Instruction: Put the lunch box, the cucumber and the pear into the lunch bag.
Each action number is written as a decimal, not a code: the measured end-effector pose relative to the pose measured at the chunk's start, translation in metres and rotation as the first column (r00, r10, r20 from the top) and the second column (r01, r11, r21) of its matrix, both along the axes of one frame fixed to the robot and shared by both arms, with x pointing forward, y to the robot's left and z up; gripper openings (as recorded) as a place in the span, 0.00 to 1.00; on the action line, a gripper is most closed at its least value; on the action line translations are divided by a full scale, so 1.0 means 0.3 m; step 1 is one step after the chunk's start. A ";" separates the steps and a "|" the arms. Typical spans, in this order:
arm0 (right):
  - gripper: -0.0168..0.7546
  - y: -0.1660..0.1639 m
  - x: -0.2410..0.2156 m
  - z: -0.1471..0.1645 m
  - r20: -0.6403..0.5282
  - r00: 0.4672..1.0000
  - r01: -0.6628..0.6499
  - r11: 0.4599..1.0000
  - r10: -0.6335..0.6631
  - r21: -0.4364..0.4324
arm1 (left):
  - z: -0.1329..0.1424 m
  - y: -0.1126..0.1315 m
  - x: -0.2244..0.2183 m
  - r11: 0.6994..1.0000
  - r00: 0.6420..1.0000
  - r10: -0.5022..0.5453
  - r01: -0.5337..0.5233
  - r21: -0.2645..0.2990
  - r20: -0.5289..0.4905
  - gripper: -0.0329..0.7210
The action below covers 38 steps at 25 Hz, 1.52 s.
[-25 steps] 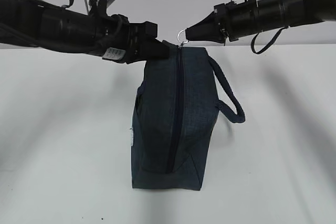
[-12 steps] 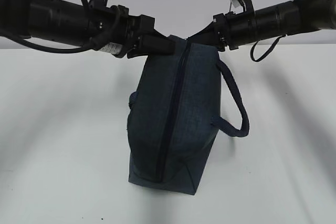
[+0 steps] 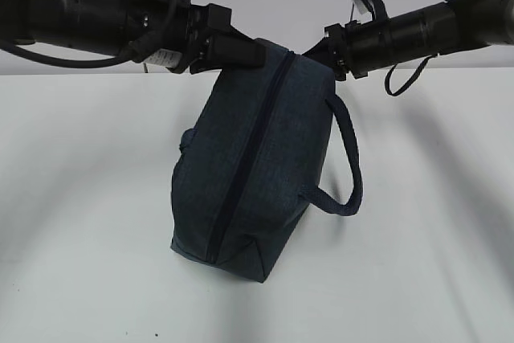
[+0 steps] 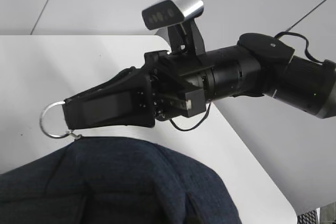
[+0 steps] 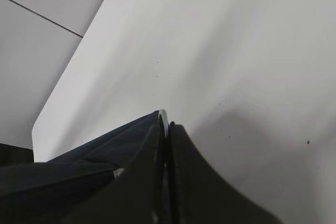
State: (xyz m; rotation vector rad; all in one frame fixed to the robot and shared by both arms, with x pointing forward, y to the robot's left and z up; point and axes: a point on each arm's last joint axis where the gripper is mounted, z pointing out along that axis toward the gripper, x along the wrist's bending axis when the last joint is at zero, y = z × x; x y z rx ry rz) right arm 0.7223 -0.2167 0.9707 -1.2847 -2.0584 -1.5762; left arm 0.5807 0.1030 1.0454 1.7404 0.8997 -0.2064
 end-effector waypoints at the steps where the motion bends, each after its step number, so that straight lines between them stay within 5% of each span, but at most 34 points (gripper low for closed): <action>1: 0.03 0.000 0.001 0.002 0.010 1.000 -0.004 1.000 0.004 -0.003 | 0.000 0.001 0.002 1.000 1.000 0.006 -0.006 0.002 0.002 0.05; 4: 0.16 -0.003 0.012 0.022 0.057 0.998 -0.007 1.000 0.008 -0.025 | 0.000 -0.005 0.000 1.000 1.000 0.008 -0.008 0.002 0.003 0.05; 8: 0.51 -0.007 0.031 0.068 0.119 0.993 -0.005 0.999 0.011 -0.045 | -0.020 -0.016 0.011 1.000 1.000 0.010 -0.010 -0.007 -0.016 0.05; 11: 0.62 -0.013 0.039 0.095 0.154 0.987 -0.020 0.994 0.036 -0.106 | -0.069 -0.026 0.038 0.999 0.997 0.050 -0.051 -0.008 -0.056 0.05; 16: 0.65 -0.045 0.029 0.127 0.105 0.993 -0.013 0.953 0.046 -0.302 | -0.123 -0.020 0.077 0.990 0.987 0.143 -0.141 0.023 -0.075 0.12; 21: 0.64 -0.097 -0.002 0.225 0.065 0.996 0.090 0.873 -0.067 -0.479 | -0.113 -0.017 0.070 0.992 0.994 0.105 -0.102 0.067 -0.032 0.54; 23: 0.61 -0.123 -0.019 0.264 0.056 0.988 0.153 0.827 -0.146 -0.541 | -0.096 -0.012 0.059 0.992 0.997 0.082 -0.082 0.096 -0.002 0.64; 29: 0.57 -0.183 -0.109 0.422 0.067 0.949 0.273 0.701 -0.307 -0.658 | 0.032 0.049 0.009 0.977 0.992 0.077 -0.095 0.191 0.099 0.66; 38: 0.57 -0.215 -0.268 0.648 0.142 0.909 0.376 0.627 -0.391 -0.682 | 0.265 0.257 -0.111 0.908 0.959 0.210 -0.264 0.324 0.193 0.66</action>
